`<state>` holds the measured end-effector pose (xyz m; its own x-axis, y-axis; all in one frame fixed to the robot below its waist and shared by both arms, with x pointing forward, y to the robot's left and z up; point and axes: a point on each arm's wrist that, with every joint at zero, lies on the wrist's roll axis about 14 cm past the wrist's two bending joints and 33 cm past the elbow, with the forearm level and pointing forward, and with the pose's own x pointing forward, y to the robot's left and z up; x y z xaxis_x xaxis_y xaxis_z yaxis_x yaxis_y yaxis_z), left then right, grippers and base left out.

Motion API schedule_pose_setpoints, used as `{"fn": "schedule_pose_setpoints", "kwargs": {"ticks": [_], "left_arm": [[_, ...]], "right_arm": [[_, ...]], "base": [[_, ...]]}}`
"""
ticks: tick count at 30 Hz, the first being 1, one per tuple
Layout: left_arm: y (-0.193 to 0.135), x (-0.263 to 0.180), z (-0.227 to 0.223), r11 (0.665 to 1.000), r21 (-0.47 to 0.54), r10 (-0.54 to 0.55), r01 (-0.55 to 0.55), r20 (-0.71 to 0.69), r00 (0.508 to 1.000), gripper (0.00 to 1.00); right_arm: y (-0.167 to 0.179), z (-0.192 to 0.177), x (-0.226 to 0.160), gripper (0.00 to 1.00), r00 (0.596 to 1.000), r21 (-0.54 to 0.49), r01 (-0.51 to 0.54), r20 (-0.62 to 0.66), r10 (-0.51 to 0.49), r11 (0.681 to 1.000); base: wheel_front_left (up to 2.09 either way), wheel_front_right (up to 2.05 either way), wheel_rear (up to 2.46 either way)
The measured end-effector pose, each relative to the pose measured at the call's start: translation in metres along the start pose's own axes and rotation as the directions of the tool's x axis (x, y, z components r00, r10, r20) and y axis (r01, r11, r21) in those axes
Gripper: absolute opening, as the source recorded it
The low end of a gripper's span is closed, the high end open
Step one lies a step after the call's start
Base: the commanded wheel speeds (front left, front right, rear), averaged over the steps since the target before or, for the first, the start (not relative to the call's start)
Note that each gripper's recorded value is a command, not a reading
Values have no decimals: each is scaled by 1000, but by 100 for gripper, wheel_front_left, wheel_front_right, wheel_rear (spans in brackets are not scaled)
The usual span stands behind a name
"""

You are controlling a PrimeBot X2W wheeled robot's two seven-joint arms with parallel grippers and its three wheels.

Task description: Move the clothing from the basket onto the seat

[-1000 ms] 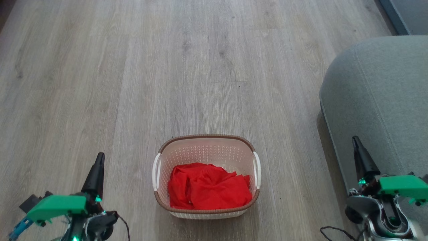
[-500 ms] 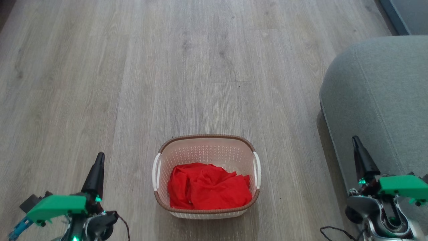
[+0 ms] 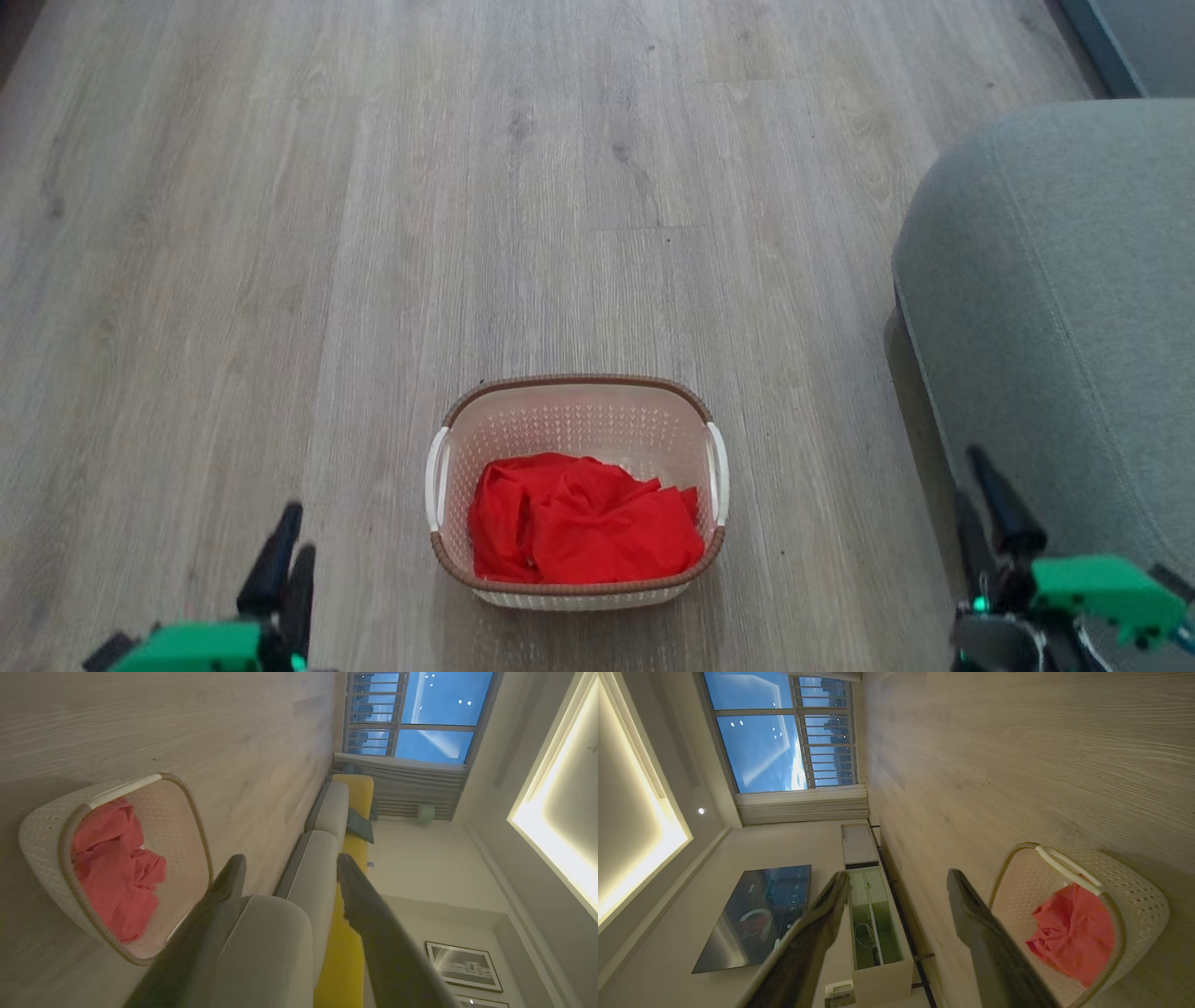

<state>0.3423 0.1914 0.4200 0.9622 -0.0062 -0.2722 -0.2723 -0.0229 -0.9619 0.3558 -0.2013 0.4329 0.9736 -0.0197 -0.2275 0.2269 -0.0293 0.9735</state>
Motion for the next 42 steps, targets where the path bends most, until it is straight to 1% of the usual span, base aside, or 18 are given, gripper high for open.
{"fn": "schedule_pose_setpoints", "kwargs": {"ticks": [2, 3, 12, 18, 24, 29, 37, 38, 42], "left_arm": [[12, -5, 1, 999, -3, 34, -34, 3, 999, 100], [13, -5, 1, 999, -3, 36, -36, 4, 999, 100], [1, 4, -2, 1000, 16, 9, -9, 9, 1000, 100], [-1, 7, -3, 999, 50, 5, -6, 13, 1000, 100], [-11, 14, -1, 993, 120, -18, 15, 23, 1000, 100], [-15, 16, 0, 981, 193, -24, 18, 27, 999, 100], [-26, 24, 0, 949, 312, -50, 38, 31, 998, 100], [-26, 24, 0, 949, 312, -50, 38, 31, 998, 100], [-29, 26, 0, 926, 375, -60, 42, 35, 998, 100]], "right_arm": [[-11, 0, -5, 100, 1000, 1, 31, 0, -31, 1000], [-11, 0, -5, 100, 999, 0, 32, 1, -32, 999], [-4, -9, 2, 100, 1000, -30, 16, -17, -17, 999], [7, -16, 11, 100, 1000, -61, -11, -27, 10, 998], [12, -19, 16, 100, 999, -128, -20, -37, 16, 992], [19, -20, 22, 100, 999, -189, -36, -42, 28, 981], [26, -25, 29, 100, 998, -297, -55, -54, 40, 953], [26, -25, 29, 100, 998, -297, -55, -54, 40, 953], [31, -26, 34, 100, 997, -358, -67, -57, 50, 931]], "base": [[0, 0, 0], [0, 0, 0], [0, 0, 0], [0, 0, 0], [0, 0, 0], [0, 0, 0], [0, 0, 0], [0, 0, 0], [0, 0, 0]]}}
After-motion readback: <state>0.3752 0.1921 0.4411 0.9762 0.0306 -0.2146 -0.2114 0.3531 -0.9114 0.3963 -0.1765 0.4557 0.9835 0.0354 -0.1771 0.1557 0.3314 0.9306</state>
